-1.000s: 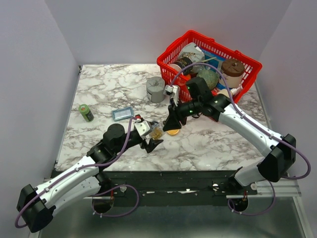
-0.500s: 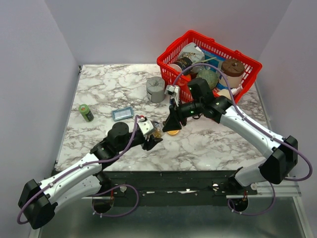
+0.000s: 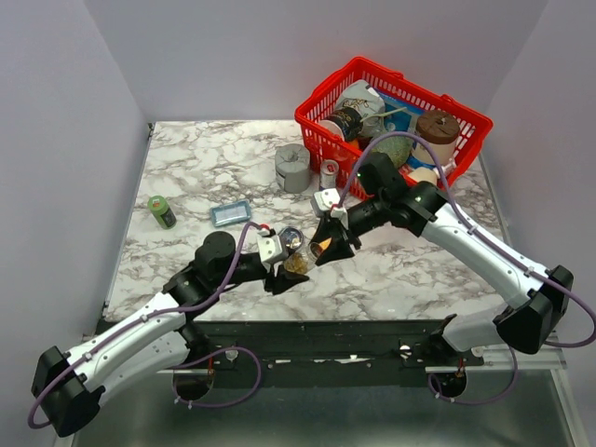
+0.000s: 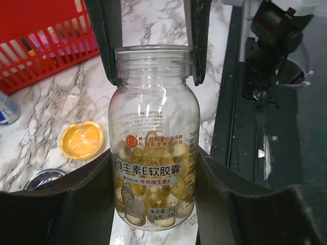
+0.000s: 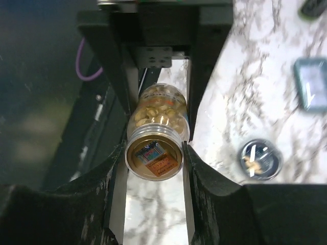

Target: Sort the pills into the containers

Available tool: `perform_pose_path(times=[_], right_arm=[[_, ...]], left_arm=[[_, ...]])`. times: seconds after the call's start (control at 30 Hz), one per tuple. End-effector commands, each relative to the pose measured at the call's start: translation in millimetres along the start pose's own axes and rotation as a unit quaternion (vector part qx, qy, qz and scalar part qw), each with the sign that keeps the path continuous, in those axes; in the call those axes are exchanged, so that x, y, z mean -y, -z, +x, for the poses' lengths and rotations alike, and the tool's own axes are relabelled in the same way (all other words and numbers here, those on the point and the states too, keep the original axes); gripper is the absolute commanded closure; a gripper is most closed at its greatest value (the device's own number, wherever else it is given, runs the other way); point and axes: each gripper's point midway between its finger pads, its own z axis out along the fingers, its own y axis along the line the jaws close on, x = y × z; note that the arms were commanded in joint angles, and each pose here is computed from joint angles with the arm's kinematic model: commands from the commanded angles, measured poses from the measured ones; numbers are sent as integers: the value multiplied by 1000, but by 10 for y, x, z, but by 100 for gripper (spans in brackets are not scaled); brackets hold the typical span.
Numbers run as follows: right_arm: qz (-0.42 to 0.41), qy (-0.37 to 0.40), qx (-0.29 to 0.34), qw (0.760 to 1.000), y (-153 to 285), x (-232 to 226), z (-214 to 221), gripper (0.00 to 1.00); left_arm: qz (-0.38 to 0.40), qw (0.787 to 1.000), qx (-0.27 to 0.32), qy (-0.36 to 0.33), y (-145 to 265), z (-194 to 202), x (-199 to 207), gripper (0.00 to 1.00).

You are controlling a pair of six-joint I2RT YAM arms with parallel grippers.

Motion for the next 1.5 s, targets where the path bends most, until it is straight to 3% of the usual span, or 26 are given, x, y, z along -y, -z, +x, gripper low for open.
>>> perform_pose_path(times=[0.0,0.07,0.1,0.17,0.2,0.27,0.3,0.4,0.73,0.97,1.07,1.1,1.2,1.27,1.37,1.4,1.47], right_arm=[[-45,163,15,986,42,-227,-252,87],[-24,146,11,989,6,-119,-250,79],[7,85,-2,996,13,-40,-227,55],[32,40,-4,999,51,46,-253,21],[54,-19,-3,998,103,74,-296,1],[78,-83,10,993,210,143,-352,0],[113,-151,12,982,261,212,-358,0],[158,-240,23,958,321,296,-346,0],[113,-350,46,929,86,371,-365,0],[145,-372,17,917,-18,614,-156,6],[134,-368,19,920,-34,605,-191,28],[134,-365,20,921,-29,606,-200,53],[126,-336,23,933,1,569,-254,84],[92,-317,25,944,-10,456,-306,89],[7,-217,29,976,-4,205,-395,93],[-22,-149,35,988,-5,145,-410,94],[-89,-120,27,988,-52,-103,-375,95]], left_arm=[[69,997,-2,-24,60,-44,246,100],[45,999,-2,-21,57,-60,170,100],[35,999,0,-23,60,-72,135,100],[-15,1000,6,-24,82,-98,-23,100],[-31,999,8,-27,94,-104,-73,100],[-74,997,17,-31,139,-136,-209,100],[-88,995,20,-35,151,-150,-255,100],[-124,991,27,-39,177,-193,-382,100],[-147,988,32,-35,115,-301,-505,100],[-145,988,32,-36,75,-323,-528,100],[-147,988,28,-33,67,-290,-539,100],[-147,988,27,-34,69,-283,-537,100],[-144,989,21,-35,78,-248,-521,100],[-131,990,11,-46,99,-236,-473,100],[-85,994,2,-64,99,-210,-315,100],[-69,995,2,-66,92,-210,-258,100],[-30,997,4,-71,91,-221,-120,100]])
